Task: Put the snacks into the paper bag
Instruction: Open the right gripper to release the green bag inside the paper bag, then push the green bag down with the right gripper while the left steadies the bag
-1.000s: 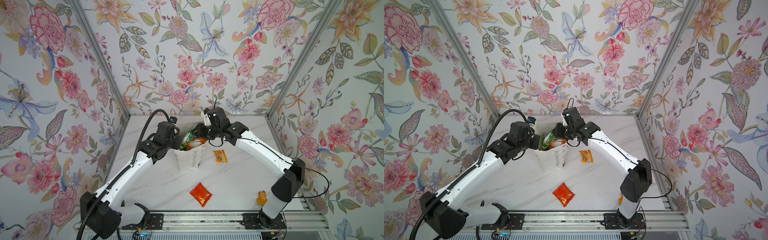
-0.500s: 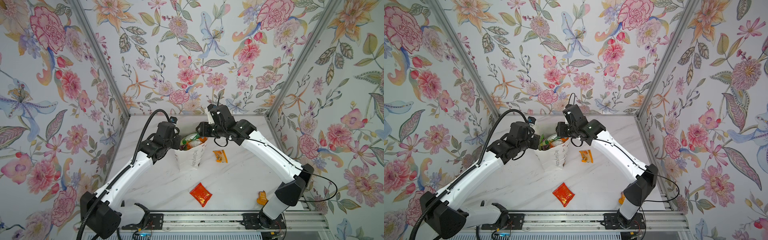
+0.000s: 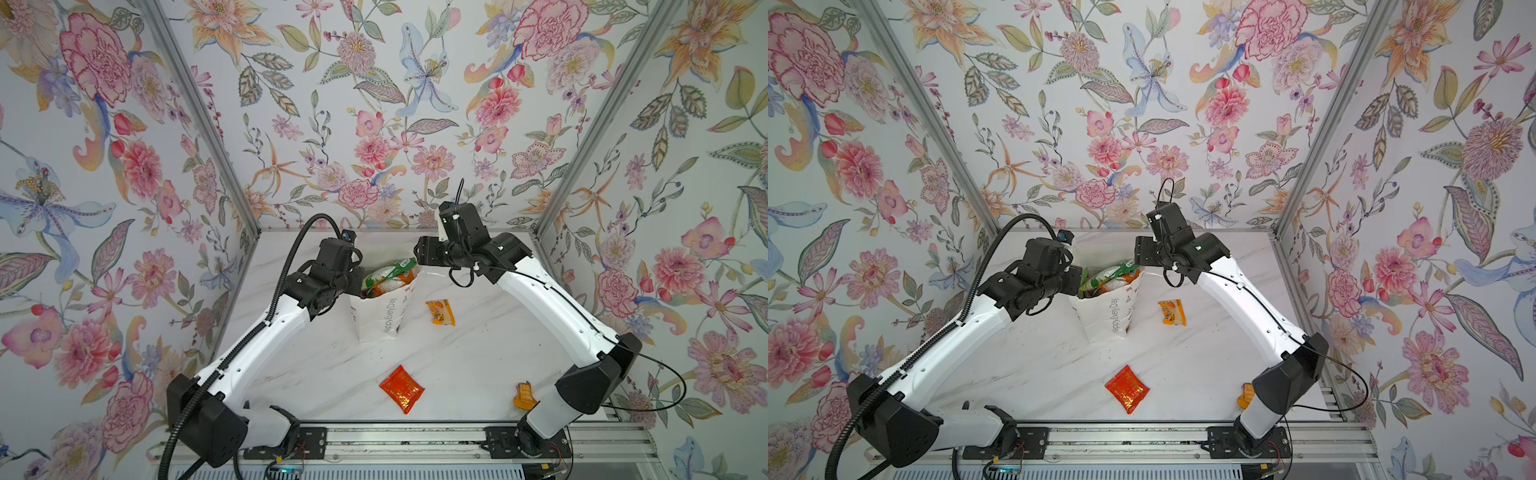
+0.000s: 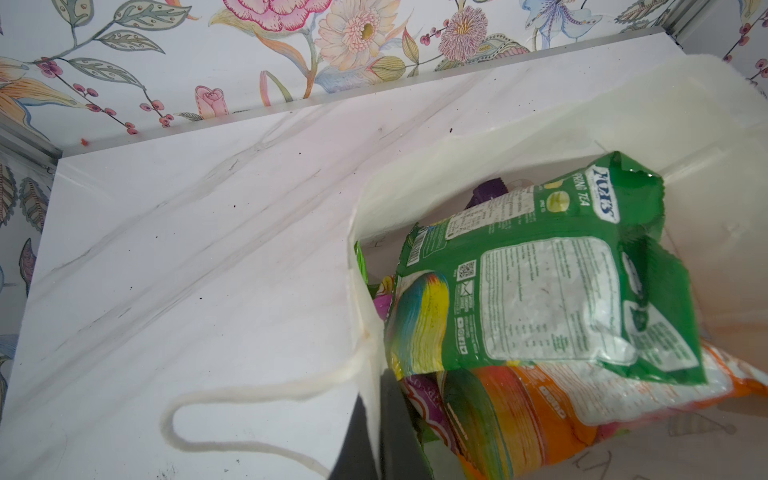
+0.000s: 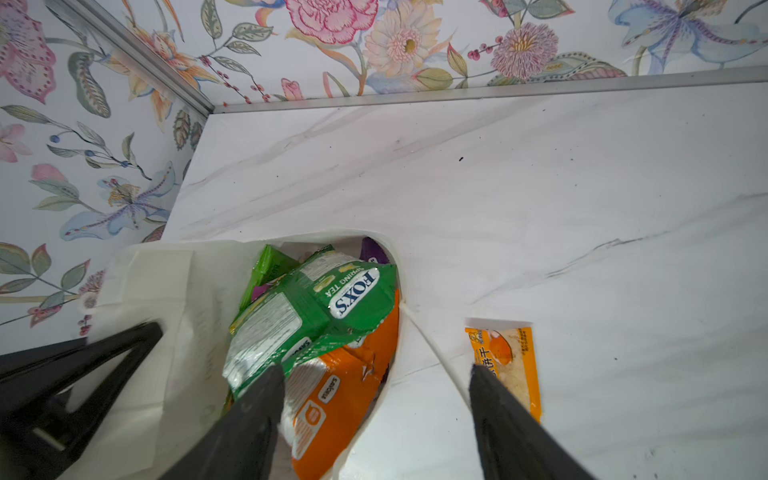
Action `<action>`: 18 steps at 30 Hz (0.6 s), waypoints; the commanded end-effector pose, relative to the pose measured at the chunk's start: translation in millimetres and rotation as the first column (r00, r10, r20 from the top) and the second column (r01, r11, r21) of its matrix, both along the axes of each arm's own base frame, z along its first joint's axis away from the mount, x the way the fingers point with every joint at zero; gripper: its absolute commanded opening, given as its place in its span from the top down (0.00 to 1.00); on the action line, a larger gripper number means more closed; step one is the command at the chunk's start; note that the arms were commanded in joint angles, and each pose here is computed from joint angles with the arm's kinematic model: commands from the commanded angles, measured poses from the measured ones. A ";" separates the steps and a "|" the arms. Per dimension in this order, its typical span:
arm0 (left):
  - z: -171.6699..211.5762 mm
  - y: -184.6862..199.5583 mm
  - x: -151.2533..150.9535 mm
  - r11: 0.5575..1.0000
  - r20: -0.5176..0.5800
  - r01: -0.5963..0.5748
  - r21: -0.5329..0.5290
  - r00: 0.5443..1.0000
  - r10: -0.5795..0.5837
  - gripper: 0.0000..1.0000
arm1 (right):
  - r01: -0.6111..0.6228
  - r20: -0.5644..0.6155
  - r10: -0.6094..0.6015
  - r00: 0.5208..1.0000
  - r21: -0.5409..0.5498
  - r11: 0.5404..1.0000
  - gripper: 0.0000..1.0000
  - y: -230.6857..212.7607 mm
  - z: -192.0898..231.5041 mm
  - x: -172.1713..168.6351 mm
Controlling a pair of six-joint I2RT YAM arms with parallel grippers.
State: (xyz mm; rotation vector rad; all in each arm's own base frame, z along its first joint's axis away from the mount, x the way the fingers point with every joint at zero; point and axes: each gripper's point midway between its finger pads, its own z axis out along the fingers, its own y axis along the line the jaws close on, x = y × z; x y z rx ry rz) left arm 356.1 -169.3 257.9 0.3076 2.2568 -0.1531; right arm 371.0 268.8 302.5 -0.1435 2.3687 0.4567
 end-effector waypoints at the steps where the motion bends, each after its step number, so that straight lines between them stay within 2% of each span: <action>1: 30.3 3.8 12.3 0.998 0.084 -0.051 -0.025 0.995 0.053 1.00 | -0.022 -0.093 0.015 0.996 -0.083 0.996 0.28 -0.6 -34.7 -2.0; 3: 30.7 3.1 12.7 0.998 0.081 -0.051 -0.023 0.995 0.053 1.00 | -0.022 -0.112 0.011 0.994 -0.098 0.995 0.29 -0.3 -43.1 -0.6; 5: 30.0 3.2 14.0 0.998 0.077 -0.053 -0.020 0.996 0.054 1.00 | -0.033 -0.126 0.020 0.992 -0.096 0.995 0.35 2.6 -47.8 -0.7; 10: 28.6 0.9 15.4 0.999 0.069 -0.050 -0.020 0.996 0.052 1.00 | -0.073 -0.118 0.063 0.991 -0.088 0.993 0.73 12.8 -43.3 -4.6; 13: 28.5 -1.2 16.1 0.999 0.061 -0.046 -0.024 0.997 0.047 1.00 | -0.098 -0.103 0.091 0.991 -0.071 0.993 0.91 20.8 -34.2 -9.9; 16: 28.8 -4.2 16.7 0.999 0.045 -0.039 -0.025 0.998 0.040 1.00 | -0.123 -0.054 0.120 0.991 -0.065 0.990 1.00 29.0 -15.4 -19.2; 18: 30.0 -6.4 16.8 0.999 0.031 -0.038 -0.025 0.999 0.038 1.00 | -0.150 -0.013 0.149 0.989 -0.056 0.987 1.00 36.5 1.4 -29.6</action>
